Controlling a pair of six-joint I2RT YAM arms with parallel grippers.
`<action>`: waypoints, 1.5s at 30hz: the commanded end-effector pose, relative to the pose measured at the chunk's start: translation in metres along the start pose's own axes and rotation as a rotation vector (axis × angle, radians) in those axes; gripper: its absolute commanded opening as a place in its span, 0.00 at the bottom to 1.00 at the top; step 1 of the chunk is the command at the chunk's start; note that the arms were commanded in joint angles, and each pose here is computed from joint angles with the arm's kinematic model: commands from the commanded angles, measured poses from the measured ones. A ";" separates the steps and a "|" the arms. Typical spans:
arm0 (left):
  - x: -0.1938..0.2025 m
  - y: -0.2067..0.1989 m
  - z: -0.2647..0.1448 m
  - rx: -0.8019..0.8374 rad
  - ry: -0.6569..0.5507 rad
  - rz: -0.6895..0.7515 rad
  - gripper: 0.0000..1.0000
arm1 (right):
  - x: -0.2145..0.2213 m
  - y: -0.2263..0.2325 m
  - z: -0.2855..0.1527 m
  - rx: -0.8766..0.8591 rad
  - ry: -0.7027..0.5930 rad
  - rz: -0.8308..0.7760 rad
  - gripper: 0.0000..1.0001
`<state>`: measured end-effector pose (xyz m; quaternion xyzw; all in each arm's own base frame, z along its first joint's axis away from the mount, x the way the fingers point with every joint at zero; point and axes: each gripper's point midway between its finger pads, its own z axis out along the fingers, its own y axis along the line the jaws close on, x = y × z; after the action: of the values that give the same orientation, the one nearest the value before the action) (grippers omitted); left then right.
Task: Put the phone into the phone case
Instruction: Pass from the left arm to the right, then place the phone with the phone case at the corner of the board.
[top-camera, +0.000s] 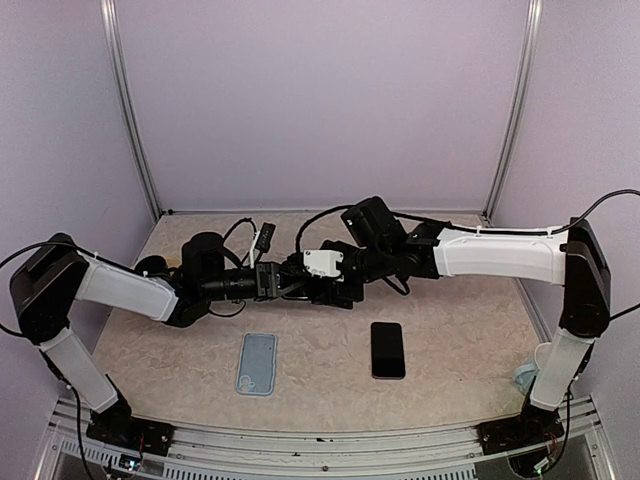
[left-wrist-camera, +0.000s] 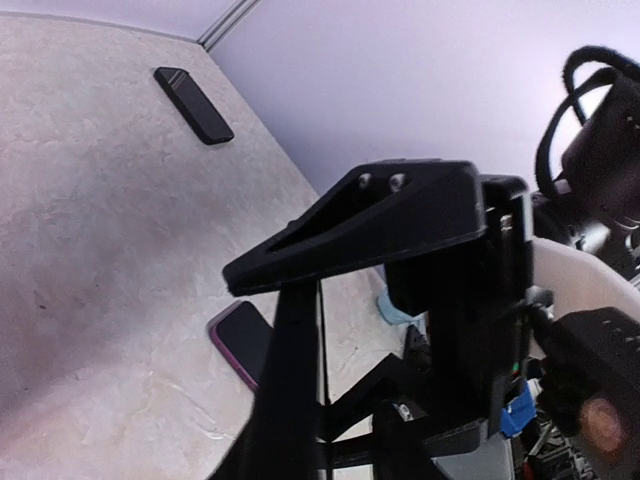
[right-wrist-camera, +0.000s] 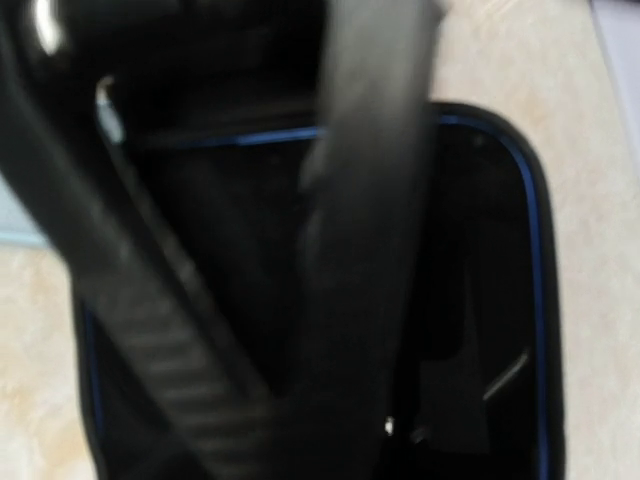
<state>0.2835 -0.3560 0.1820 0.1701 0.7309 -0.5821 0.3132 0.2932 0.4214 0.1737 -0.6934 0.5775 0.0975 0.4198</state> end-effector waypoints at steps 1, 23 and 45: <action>-0.025 -0.029 -0.003 0.074 -0.073 0.078 0.40 | 0.002 -0.008 -0.008 0.020 0.006 0.040 0.63; -0.055 0.020 -0.058 -0.188 -0.301 -0.016 0.99 | 0.063 -0.091 -0.024 0.252 0.094 0.400 0.66; -0.053 0.027 -0.064 -0.204 -0.319 -0.054 0.99 | 0.193 -0.187 -0.036 0.666 0.138 1.061 0.71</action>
<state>0.3225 -0.2872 0.2059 0.0304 0.7330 -0.5345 0.4195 0.4774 0.2556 0.1370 -0.2308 0.8778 0.0373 0.4181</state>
